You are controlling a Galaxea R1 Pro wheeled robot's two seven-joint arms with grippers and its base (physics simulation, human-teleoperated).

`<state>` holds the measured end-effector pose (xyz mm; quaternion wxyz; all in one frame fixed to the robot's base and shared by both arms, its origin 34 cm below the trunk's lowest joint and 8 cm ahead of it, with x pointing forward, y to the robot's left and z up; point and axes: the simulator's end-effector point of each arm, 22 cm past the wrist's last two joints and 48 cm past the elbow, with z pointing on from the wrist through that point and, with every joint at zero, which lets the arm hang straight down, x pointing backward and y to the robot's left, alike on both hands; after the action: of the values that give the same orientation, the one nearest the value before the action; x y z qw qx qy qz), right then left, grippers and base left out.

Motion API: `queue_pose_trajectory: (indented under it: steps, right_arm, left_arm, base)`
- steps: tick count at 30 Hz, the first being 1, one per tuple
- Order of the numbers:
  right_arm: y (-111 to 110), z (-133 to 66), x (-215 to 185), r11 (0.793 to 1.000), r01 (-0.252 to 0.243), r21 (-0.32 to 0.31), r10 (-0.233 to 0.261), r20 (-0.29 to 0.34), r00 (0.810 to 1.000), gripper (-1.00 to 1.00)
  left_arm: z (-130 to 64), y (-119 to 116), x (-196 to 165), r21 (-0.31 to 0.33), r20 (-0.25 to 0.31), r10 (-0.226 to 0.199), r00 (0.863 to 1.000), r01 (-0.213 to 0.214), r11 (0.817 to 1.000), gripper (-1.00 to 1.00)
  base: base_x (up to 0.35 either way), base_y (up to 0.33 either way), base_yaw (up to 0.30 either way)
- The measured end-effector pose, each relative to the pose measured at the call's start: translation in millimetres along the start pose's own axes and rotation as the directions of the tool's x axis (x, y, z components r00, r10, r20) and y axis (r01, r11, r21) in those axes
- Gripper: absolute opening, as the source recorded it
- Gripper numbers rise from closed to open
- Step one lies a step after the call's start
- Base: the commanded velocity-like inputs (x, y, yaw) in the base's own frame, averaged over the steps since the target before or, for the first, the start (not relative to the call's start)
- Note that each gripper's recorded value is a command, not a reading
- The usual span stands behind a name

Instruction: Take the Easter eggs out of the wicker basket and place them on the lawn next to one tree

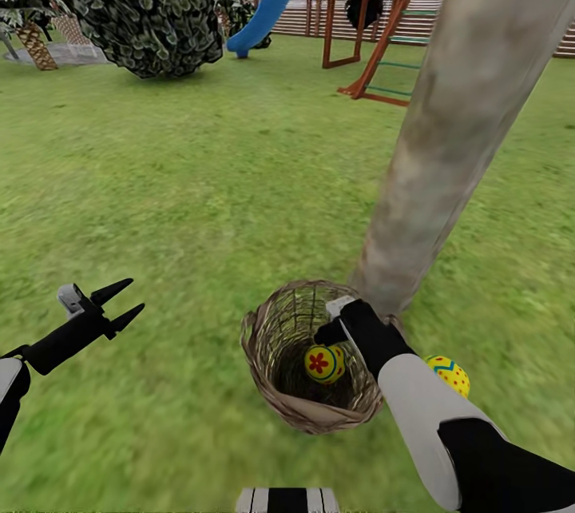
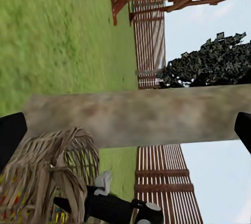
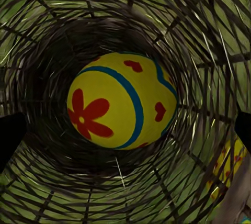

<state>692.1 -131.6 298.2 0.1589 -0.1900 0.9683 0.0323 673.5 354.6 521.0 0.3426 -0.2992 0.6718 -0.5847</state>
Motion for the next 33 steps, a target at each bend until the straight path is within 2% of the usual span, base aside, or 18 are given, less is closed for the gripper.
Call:
queue_pose_trajectory:
  steps: [8,12,15,19,30,33]
  right_arm:
    - [-1.5,16.5,8.0,1.000,-0.003,0.009,0.003,-0.014,1.000,1.00]
    - [-21.3,25.0,14.3,0.994,-0.001,0.108,0.004,-0.028,1.000,1.00]
    - [-24.4,30.3,15.7,0.992,0.000,0.125,0.005,-0.037,0.999,1.00]
    - [-23.6,40.8,22.1,0.993,0.010,0.122,-0.003,-0.060,0.998,1.00]
    - [-20.2,63.3,25.4,0.995,0.016,0.103,-0.011,-0.051,0.999,1.00]
    - [-9.6,70.3,27.2,0.998,0.014,0.056,-0.012,-0.047,0.999,1.00]
  left_arm:
    - [1.9,19.9,2.1,-0.026,-0.004,-0.019,1.000,0.019,0.999,1.00]
    - [2.8,30.2,3.7,-0.040,-0.007,-0.029,1.000,0.029,0.999,1.00]
    - [3.2,37.6,4.5,-0.050,-0.008,-0.036,0.999,0.036,0.998,1.00]
    - [3.7,47.6,5.9,-0.063,-0.010,-0.046,0.999,0.045,0.997,1.00]
    - [4.9,75.2,10.7,-0.099,-0.015,-0.073,0.997,0.071,0.993,1.00]
    - [4.9,82.6,11.9,-0.108,-0.015,-0.080,0.997,0.078,0.991,1.00]
  base:
    - [0.000,0.000,0.000]
    - [0.000,0.000,0.000]
    - [0.000,0.000,0.000]
    - [0.000,0.000,0.000]
    - [0.000,0.000,0.000]
    - [0.000,0.000,0.000]
